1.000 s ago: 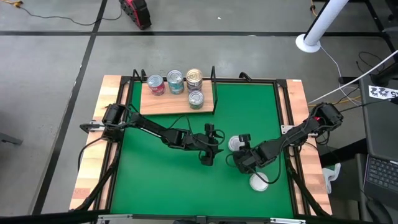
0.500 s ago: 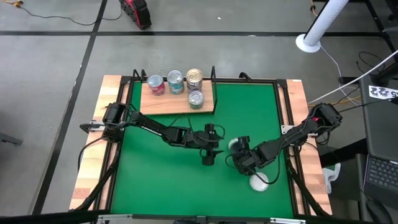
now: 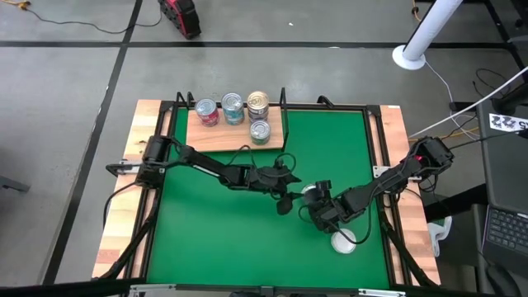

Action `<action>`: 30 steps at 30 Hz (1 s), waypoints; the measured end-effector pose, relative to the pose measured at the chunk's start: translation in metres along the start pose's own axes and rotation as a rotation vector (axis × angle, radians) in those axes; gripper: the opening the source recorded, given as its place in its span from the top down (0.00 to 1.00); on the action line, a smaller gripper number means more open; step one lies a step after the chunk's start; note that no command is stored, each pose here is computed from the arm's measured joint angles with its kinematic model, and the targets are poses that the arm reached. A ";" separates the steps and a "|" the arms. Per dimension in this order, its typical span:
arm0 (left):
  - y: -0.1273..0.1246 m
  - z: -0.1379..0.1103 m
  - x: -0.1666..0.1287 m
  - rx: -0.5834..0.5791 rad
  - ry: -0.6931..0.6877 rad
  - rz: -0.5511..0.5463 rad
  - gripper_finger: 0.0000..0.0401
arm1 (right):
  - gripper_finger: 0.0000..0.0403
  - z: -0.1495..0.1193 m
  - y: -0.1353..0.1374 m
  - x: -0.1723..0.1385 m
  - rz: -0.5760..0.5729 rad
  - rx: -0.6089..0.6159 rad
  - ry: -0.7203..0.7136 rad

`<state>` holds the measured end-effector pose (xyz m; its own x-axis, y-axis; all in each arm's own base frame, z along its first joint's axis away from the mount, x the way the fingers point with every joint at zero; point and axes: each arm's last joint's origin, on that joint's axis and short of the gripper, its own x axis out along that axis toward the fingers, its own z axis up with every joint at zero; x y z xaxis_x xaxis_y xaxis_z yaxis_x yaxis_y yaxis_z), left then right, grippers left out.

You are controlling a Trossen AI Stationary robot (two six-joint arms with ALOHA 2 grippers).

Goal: Stack canned seafood by type on shelf
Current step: Put the green white tuna can on the shelf

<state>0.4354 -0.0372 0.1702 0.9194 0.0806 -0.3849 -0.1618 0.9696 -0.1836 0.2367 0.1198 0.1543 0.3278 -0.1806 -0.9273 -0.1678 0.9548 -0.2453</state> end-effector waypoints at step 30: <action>0.020 -0.038 0.036 -0.112 -0.034 0.011 0.35 | 0.99 0.000 0.001 0.005 -0.027 0.009 -0.036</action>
<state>0.4514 -0.0236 0.1185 0.9288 0.1005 -0.3566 -0.2091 0.9368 -0.2806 0.2386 0.1197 0.1493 0.3657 -0.1975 -0.9095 -0.1506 0.9518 -0.2673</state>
